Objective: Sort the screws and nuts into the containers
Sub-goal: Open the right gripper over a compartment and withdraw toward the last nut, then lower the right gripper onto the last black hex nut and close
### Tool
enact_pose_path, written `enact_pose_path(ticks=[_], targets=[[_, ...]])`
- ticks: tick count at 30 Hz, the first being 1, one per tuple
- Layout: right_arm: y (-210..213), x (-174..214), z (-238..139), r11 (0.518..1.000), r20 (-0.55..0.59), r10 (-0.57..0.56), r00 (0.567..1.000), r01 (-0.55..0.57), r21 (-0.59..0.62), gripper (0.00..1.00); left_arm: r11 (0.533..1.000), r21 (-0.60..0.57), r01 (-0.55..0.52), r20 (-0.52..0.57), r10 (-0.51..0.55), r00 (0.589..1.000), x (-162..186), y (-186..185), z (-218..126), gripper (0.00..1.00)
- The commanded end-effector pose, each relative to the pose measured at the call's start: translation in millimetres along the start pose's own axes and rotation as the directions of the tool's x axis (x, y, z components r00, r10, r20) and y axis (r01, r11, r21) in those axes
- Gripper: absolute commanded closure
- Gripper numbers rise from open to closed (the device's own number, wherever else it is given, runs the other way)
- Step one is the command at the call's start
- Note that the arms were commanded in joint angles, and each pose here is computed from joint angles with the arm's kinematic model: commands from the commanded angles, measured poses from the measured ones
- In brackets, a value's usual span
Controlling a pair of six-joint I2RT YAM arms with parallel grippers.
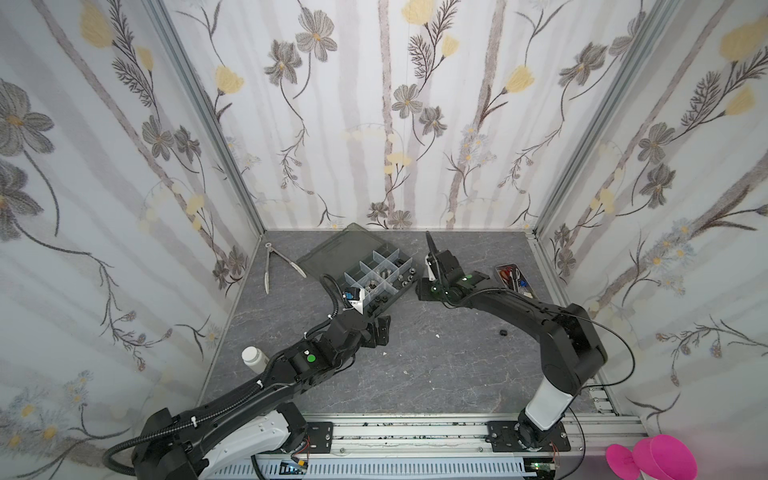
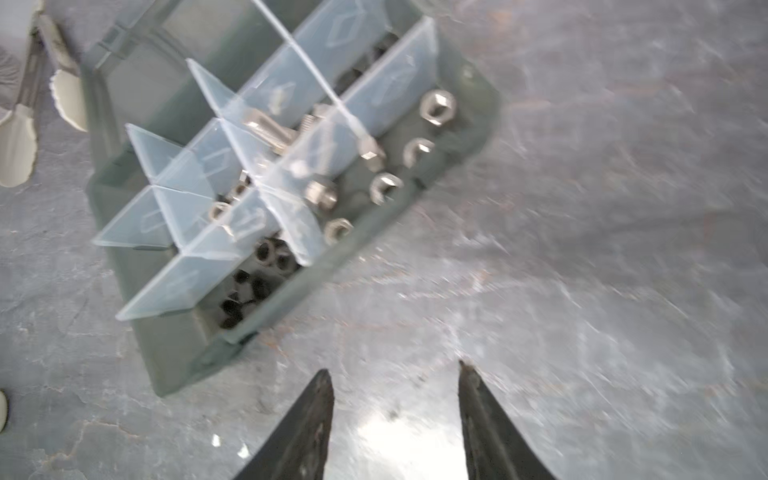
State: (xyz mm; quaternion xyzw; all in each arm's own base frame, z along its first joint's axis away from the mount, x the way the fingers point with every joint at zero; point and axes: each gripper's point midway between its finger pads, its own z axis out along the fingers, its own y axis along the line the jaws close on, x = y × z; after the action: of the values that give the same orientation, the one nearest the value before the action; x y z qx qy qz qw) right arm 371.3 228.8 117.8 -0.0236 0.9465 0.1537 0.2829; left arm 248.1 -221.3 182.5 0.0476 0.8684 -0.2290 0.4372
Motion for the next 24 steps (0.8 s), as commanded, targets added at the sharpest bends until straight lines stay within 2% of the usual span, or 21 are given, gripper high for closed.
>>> enact_pose_path(ticks=[1, 4, 7, 12, 15, 24], targets=[[-50, 8, -24, 0.994, 0.042, 0.069, 0.997, -0.073, 0.077, 0.51, 0.995, 0.100, 0.010, 0.042, -0.014, 0.999, -15, -30, 9, 0.00], [-97, 22, -47, 0.978, 0.073, 0.149, 0.986, -0.158, 0.135, 0.51, 0.992, 0.125, -0.008, 0.023, 0.005, 1.000, -12, -46, 23, 0.00], [-138, 34, -68, 0.944, 0.114, 0.162, 0.980, -0.187, 0.270, 0.51, 0.989, 0.148, -0.026, 0.008, 0.025, 1.000, -8, -60, 33, 0.00], [-180, 58, -79, 0.893, 0.131, 0.213, 0.968, -0.247, 0.376, 0.50, 0.985, 0.164, -0.044, -0.023, 0.049, 0.999, 0, -73, 45, 0.00], [-198, 74, -75, 0.872, 0.132, 0.261, 0.956, -0.292, 0.392, 0.44, 0.985, 0.164, -0.052, -0.030, 0.058, 0.998, 2, -74, 45, 0.00], [-222, 94, -62, 0.842, 0.153, 0.340, 0.928, -0.373, 0.389, 0.39, 0.990, 0.133, -0.053, -0.042, 0.060, 0.997, 7, -64, 42, 0.00]])
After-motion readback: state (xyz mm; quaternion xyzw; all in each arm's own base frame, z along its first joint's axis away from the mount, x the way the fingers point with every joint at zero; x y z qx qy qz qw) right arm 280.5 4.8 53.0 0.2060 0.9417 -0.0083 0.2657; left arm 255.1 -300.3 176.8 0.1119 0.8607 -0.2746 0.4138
